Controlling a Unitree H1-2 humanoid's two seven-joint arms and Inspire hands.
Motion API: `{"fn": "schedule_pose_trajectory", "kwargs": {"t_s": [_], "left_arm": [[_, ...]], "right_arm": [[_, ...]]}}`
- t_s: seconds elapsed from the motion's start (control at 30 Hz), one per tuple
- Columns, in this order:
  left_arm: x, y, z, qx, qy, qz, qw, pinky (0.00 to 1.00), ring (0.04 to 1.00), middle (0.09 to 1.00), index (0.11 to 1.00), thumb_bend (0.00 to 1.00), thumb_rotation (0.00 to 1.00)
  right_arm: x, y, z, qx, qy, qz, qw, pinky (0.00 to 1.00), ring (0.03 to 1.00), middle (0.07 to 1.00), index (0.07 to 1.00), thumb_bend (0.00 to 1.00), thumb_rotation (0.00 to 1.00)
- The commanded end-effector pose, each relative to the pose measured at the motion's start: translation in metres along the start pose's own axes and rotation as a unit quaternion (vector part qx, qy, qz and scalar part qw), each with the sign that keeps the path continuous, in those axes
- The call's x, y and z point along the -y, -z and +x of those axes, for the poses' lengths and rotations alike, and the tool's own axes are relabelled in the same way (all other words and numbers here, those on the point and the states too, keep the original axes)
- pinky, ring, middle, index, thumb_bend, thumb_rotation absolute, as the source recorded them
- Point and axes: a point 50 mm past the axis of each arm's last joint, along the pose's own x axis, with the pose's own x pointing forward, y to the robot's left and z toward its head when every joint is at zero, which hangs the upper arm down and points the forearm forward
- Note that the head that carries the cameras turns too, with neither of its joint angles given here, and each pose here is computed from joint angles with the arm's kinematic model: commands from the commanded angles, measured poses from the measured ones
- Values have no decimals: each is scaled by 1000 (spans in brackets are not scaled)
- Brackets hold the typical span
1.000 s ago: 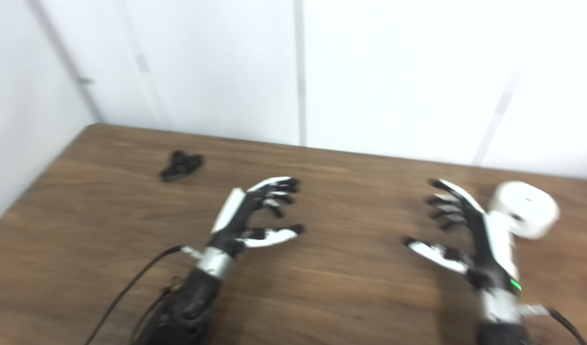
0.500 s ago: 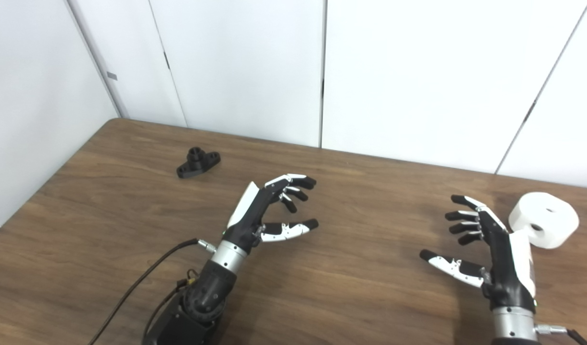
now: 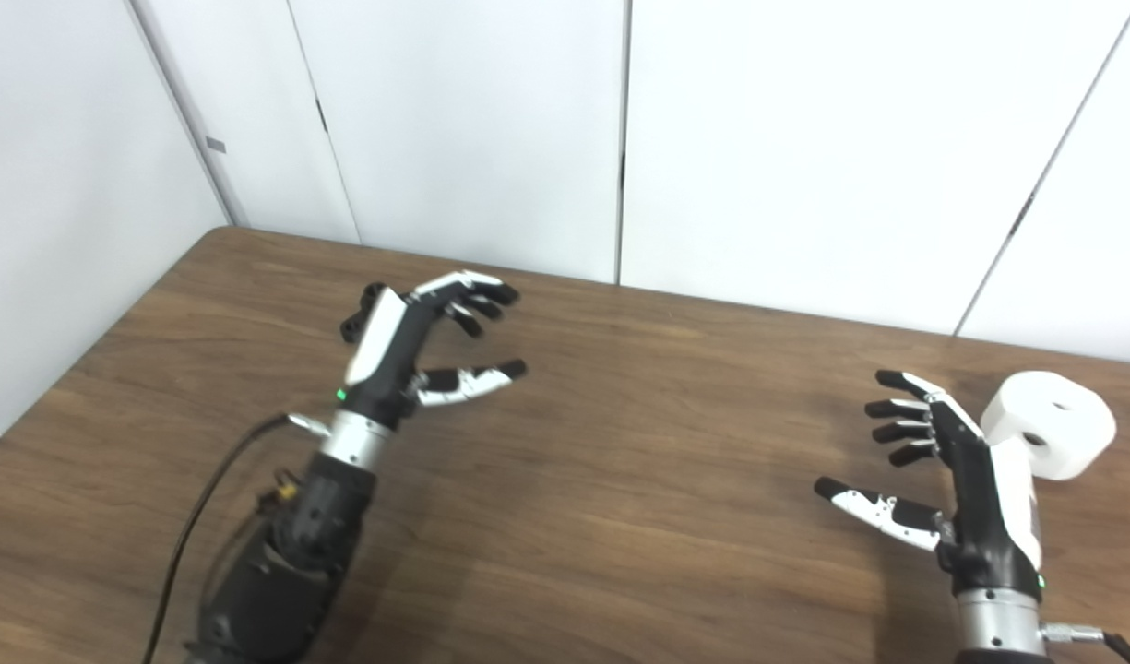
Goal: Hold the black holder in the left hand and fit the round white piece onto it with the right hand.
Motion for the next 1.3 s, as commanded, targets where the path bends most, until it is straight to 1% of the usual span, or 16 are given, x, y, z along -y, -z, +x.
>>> {"fn": "schedule_pose_trajectory", "kwargs": {"t_s": [0.0, 0.1, 0.27, 0.33, 0.43, 0.5, 0.57, 0.7, 0.8, 0.93, 1.13, 1.17, 1.27], "left_arm": [[-24, -14, 21, 25, -23, 38, 999, 569, 691, 708, 636, 756, 32], [-42, -16, 27, 10, -33, 79, 996, 575, 707, 737, 640, 777, 45], [-68, -18, 36, -4, -67, 120, 990, 613, 723, 752, 631, 816, 7], [-77, -18, 39, -3, -79, 138, 987, 599, 729, 758, 631, 816, 20], [-89, -16, 42, -17, -84, 175, 981, 621, 776, 794, 646, 820, 44], [-98, -14, 43, -32, -84, 190, 978, 678, 837, 833, 662, 827, 64], [-108, -11, 44, -45, -83, 206, 974, 712, 869, 858, 672, 837, 77], [-126, -2, 46, -76, -76, 242, 964, 776, 930, 901, 713, 874, 175], [-136, 5, 47, -95, -69, 261, 958, 788, 946, 922, 734, 914, 246], [-142, 13, 50, -108, -63, 270, 955, 768, 931, 926, 748, 946, 281], [-145, 25, 55, -131, -50, 288, 947, 771, 939, 929, 760, 998, 341], [-145, 27, 55, -135, -48, 289, 947, 778, 947, 934, 765, 1000, 358], [-146, 34, 58, -144, -37, 292, 945, 831, 976, 954, 784, 1000, 452]], "right_arm": [[12, -15, 13, 37, 19, 2, 999, 467, 582, 654, 753, 658, 0], [13, -15, 14, 39, 20, 1, 999, 460, 575, 651, 748, 660, 0], [13, -17, 16, 44, 19, 2, 999, 456, 570, 651, 747, 653, 0], [13, -18, 16, 45, 19, 1, 999, 455, 567, 646, 745, 653, 0], [13, -18, 16, 45, 17, 0, 999, 456, 567, 645, 744, 650, 10], [12, -18, 15, 44, 17, 4, 999, 462, 572, 649, 744, 657, 4], [12, -18, 15, 46, 17, 6, 999, 462, 573, 649, 743, 661, 2], [12, -17, 14, 47, 19, 8, 999, 455, 570, 650, 744, 657, 0], [13, -17, 14, 46, 20, 6, 999, 454, 568, 648, 741, 659, 0], [13, -18, 13, 44, 19, 3, 999, 454, 568, 648, 743, 653, 0], [14, -17, 14, 47, 20, 5, 999, 455, 567, 647, 741, 657, 0], [14, -17, 14, 47, 20, 5, 999, 456, 568, 647, 742, 656, 0], [14, -18, 14, 48, 22, 6, 999, 452, 565, 645, 739, 655, 0]]}}
